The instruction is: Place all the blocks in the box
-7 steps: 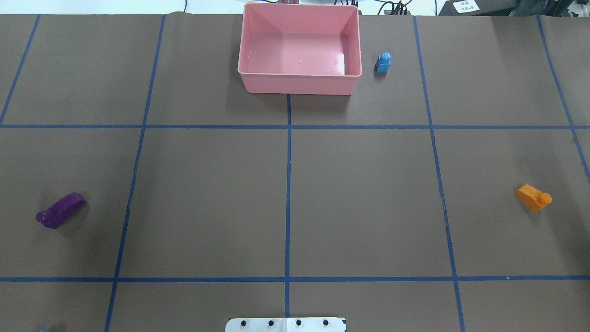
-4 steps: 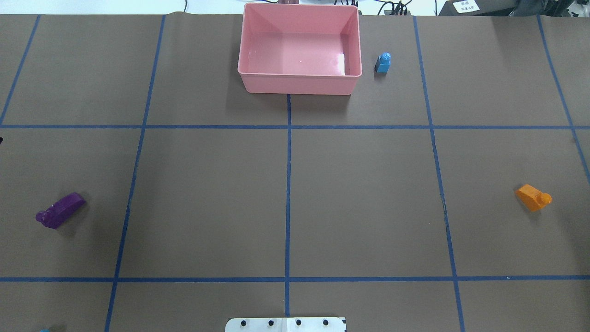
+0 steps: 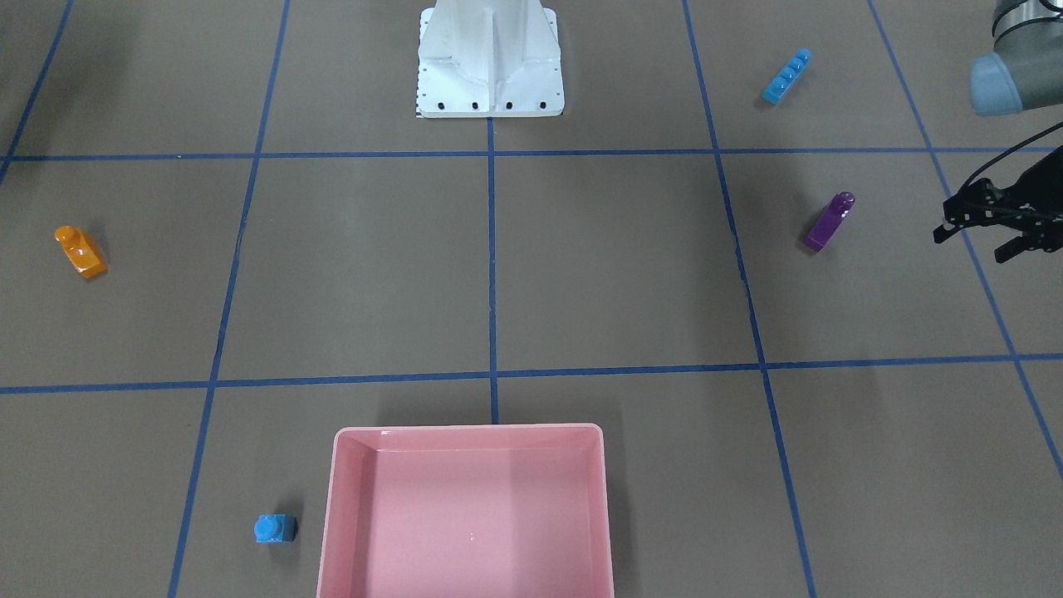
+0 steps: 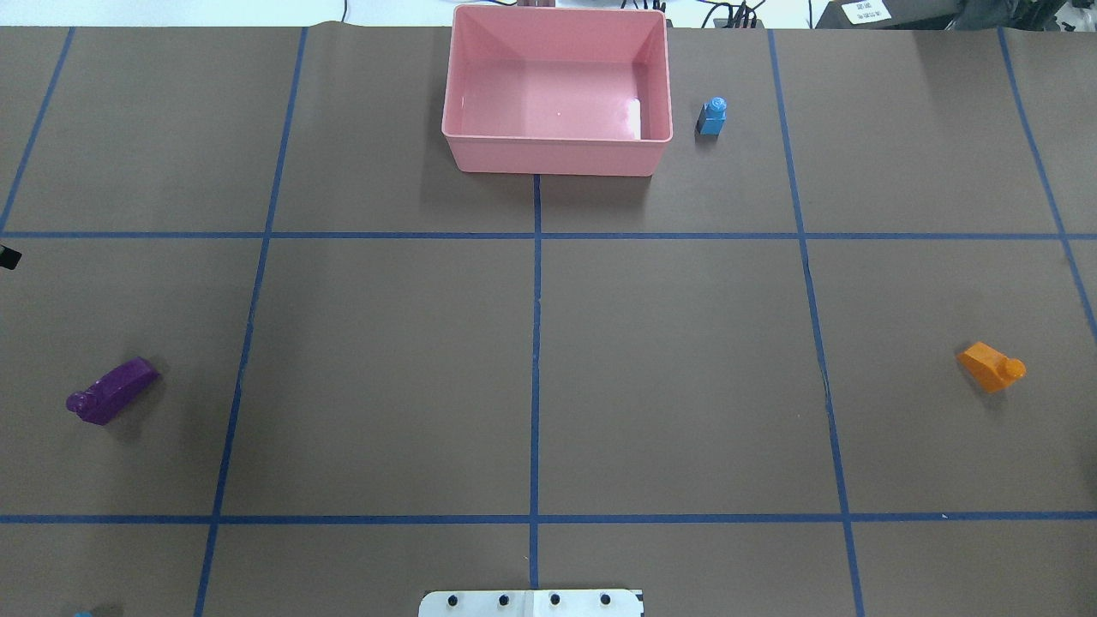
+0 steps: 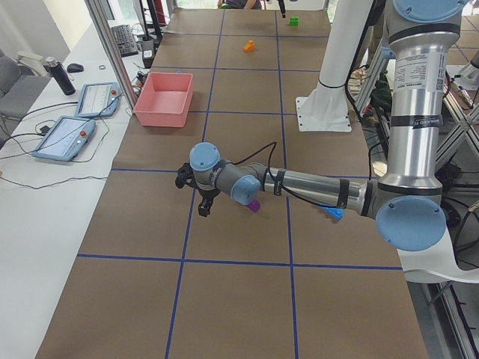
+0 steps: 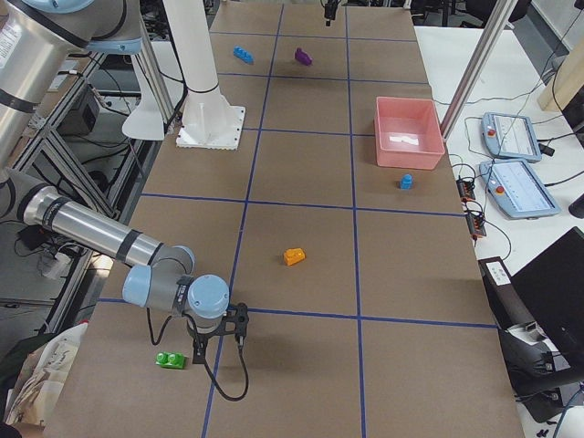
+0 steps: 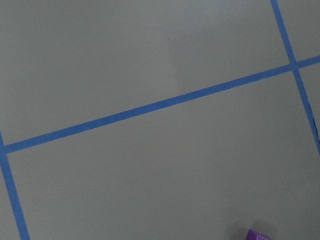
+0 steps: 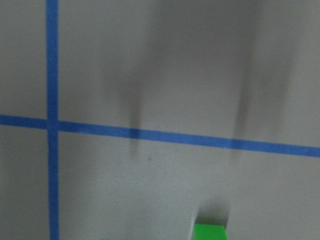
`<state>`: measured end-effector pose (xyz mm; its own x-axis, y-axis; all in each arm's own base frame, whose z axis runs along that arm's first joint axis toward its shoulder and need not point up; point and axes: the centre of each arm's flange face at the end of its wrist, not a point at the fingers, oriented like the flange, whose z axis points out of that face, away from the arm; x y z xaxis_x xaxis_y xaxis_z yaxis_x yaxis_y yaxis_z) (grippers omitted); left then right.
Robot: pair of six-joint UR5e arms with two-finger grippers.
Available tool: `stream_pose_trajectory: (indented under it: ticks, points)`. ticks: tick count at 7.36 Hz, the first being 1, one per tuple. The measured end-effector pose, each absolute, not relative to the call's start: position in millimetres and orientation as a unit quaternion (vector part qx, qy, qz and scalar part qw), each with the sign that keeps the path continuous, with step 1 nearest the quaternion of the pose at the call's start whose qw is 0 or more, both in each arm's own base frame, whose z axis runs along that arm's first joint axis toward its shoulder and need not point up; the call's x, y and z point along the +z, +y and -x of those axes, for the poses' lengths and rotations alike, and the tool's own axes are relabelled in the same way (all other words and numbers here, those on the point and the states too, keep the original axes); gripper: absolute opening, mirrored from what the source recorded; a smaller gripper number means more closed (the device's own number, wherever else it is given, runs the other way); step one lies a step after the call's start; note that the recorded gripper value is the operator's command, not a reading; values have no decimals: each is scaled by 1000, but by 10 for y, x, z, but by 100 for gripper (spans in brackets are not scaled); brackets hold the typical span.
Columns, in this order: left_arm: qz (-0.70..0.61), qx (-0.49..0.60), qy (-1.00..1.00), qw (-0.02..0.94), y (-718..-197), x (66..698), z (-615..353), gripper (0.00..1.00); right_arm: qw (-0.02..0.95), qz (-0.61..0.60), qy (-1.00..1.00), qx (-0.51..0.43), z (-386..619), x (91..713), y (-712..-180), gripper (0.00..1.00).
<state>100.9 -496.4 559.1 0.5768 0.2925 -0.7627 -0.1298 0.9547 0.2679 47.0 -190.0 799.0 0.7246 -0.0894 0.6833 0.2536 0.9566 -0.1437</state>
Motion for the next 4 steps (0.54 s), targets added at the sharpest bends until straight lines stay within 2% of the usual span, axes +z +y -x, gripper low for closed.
stream_pose_trajectory:
  ticks: [4]
  points:
    - [-85, 108, 450, 882, -4921, 5391, -1183, 100, 923, 119, -354, -91, -533, 8557, -1381, 95]
